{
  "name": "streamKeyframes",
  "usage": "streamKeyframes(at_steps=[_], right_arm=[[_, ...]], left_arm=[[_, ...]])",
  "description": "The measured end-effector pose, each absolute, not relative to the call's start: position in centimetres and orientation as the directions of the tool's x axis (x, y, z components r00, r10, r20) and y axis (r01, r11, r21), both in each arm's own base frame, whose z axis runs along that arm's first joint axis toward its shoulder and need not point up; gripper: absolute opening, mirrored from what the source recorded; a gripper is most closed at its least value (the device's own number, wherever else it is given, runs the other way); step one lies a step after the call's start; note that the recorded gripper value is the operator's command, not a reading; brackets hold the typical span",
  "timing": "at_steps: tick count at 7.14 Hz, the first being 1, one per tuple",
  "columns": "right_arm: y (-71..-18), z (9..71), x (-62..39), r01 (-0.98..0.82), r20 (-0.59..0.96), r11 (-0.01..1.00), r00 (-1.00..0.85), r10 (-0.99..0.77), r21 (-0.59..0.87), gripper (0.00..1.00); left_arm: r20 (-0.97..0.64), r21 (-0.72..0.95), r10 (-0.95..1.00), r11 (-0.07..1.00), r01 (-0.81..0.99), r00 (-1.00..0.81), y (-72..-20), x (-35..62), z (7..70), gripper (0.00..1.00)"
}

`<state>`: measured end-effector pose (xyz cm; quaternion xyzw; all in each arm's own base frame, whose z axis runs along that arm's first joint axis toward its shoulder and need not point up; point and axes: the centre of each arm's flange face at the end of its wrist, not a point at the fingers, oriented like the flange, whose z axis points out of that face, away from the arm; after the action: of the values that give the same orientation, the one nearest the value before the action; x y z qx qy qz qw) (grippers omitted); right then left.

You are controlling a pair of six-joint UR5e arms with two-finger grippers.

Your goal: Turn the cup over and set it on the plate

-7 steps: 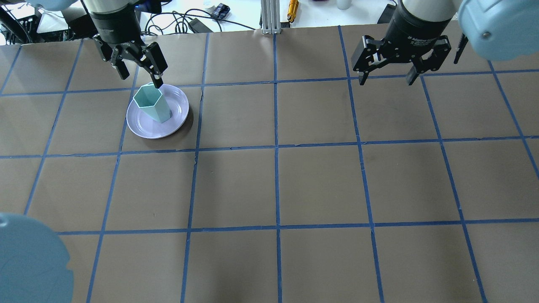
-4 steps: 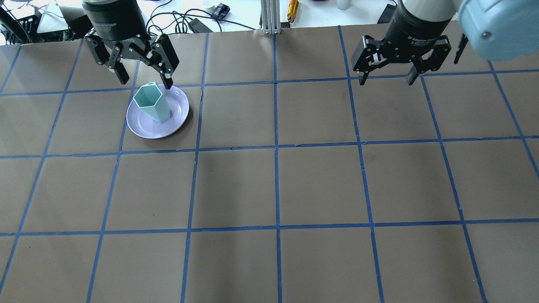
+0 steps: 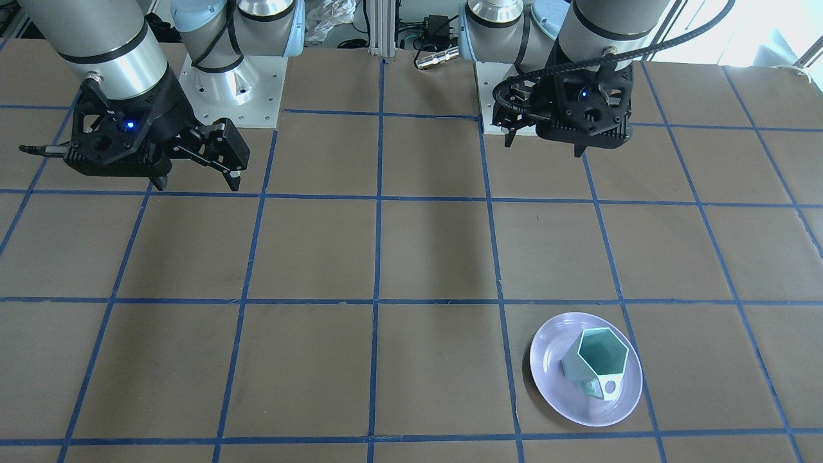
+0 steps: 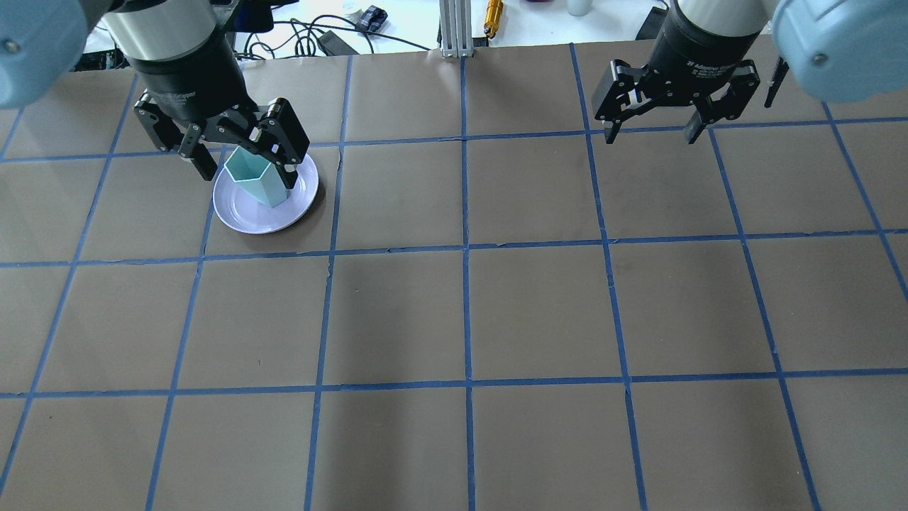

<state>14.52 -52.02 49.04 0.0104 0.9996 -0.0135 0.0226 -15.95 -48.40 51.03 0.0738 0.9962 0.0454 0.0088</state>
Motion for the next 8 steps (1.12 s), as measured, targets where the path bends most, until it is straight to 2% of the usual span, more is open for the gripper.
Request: streamKeyframes(at_steps=[3, 8], right_arm=[[-52.0, 49.0, 14.5, 0.021, -0.045, 0.999, -0.999, 0.020, -0.027, 1.00], [-52.0, 49.0, 14.5, 0.021, -0.045, 0.999, -0.999, 0.020, -0.027, 1.00]], left_arm=[[-0.009, -0.003, 0.082, 0.997, 0.082, -0.997, -46.2, -15.2, 49.0, 1.00], [0.028, -0.024, -0.035, 0.999, -0.035, -0.999, -47.8, -13.4, 50.5, 1.00]])
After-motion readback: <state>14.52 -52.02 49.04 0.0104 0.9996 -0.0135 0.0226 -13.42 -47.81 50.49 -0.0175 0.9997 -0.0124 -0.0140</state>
